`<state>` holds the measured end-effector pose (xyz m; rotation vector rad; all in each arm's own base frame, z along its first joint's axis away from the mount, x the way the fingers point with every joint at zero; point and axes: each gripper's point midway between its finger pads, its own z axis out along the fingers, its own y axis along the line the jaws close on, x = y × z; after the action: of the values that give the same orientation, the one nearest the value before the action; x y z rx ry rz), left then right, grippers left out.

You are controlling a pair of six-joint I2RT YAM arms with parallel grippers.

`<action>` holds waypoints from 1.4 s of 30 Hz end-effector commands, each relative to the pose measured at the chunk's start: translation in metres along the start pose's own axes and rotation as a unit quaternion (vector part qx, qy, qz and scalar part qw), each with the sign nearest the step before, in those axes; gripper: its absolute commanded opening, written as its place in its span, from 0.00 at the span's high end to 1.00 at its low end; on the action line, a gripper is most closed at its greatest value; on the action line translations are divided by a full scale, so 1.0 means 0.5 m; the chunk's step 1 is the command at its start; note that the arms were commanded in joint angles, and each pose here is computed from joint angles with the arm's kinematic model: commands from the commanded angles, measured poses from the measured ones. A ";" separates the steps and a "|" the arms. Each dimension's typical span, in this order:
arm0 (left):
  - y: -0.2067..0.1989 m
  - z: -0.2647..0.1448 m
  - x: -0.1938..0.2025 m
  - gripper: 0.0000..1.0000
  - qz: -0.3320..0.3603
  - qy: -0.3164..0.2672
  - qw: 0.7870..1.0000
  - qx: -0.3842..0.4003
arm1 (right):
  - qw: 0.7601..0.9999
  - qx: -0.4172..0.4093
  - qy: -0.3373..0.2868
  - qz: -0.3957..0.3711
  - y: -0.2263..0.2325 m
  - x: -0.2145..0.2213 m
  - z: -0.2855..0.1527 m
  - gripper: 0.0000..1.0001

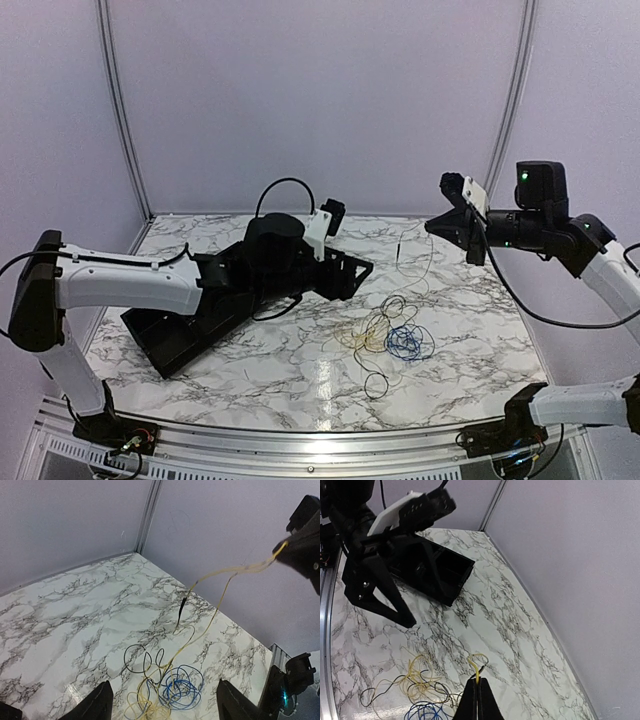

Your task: Untangle the cables

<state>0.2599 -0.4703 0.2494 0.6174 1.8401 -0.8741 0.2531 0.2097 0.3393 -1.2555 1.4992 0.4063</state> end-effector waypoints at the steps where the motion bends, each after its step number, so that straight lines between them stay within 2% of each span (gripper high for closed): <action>1: -0.020 0.004 -0.051 0.25 0.080 0.011 0.997 -0.007 | 0.998 -0.060 -0.017 -0.002 0.044 -0.008 0.011 1.00; 7: -0.049 0.045 -0.082 0.25 0.115 0.006 0.993 0.008 | 0.995 -0.097 -0.027 0.000 0.063 -0.025 0.029 1.00; 11: -0.077 0.062 -0.089 0.29 0.140 0.005 0.990 0.031 | 0.994 -0.101 -0.030 0.003 0.067 -0.031 0.031 1.00; 20: -0.111 0.052 -0.046 0.30 0.208 0.044 0.975 0.070 | 0.996 -0.080 -0.026 0.010 0.051 -0.031 0.036 1.00; 28: -0.083 -0.007 -0.021 0.24 0.232 0.074 0.969 0.045 | 0.997 -0.078 -0.013 -0.004 0.053 -0.014 0.038 1.00; 32: -0.067 0.000 -0.040 0.22 0.242 0.061 0.968 0.014 | 0.996 -0.089 -0.015 -0.009 0.060 -0.014 0.042 1.00; 35: -0.082 0.023 -0.051 0.23 0.249 0.052 0.967 0.022 | 0.995 -0.094 -0.017 -0.007 0.061 -0.019 0.045 1.00; 38: -0.102 0.042 -0.065 0.27 0.251 0.038 0.967 0.032 | 0.995 -0.098 -0.021 -0.007 0.061 -0.028 0.046 1.00; 42: -0.112 0.057 -0.086 0.38 0.249 0.014 0.968 0.032 | 0.995 -0.100 -0.022 -0.007 0.060 -0.034 0.046 1.00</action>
<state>0.2492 -0.5160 0.2807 1.1117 1.6400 -0.5757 0.2411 0.2422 0.3146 -1.3948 1.4956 0.5752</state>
